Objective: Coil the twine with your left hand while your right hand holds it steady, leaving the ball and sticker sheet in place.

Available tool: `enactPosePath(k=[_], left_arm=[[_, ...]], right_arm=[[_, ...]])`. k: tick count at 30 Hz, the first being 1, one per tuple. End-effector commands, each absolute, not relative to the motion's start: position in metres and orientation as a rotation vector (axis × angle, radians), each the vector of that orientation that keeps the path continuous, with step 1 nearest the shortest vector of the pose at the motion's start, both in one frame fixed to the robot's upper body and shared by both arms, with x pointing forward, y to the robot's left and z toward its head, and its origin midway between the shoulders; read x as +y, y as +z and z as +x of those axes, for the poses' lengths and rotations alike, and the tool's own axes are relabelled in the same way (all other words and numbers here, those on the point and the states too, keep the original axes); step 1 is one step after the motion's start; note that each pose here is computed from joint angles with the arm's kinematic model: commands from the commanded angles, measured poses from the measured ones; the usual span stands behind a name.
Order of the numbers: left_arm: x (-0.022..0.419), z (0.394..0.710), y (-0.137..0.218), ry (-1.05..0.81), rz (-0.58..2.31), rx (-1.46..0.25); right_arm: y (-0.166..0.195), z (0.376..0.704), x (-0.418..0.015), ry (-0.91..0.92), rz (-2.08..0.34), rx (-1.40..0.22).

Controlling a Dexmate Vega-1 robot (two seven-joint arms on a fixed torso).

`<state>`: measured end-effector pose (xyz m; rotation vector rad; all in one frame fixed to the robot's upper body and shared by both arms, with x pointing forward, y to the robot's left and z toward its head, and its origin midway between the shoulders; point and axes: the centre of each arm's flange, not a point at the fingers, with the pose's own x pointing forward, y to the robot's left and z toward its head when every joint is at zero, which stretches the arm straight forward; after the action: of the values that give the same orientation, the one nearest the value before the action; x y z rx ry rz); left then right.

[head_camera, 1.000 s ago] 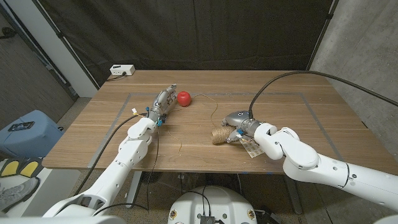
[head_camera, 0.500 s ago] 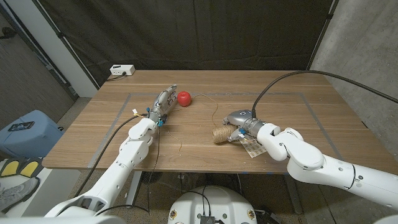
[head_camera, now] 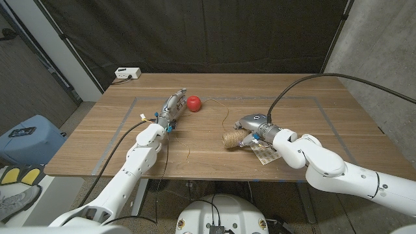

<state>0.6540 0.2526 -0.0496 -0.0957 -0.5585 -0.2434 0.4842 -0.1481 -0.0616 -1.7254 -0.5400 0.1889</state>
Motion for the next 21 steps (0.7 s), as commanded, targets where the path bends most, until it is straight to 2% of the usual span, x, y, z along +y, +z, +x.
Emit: enactPosePath(k=[1, 21], left_arm=[[0.247, 0.654, -0.047, -0.247, -0.09, -0.559], [0.238, 0.66, -0.034, -0.256, -0.075, -0.572]], right_arm=[[-0.056, 0.482, -0.153, 0.181, -1.687, -0.578], [-0.042, 0.478, -0.158, 0.154, -1.664, -0.639]])
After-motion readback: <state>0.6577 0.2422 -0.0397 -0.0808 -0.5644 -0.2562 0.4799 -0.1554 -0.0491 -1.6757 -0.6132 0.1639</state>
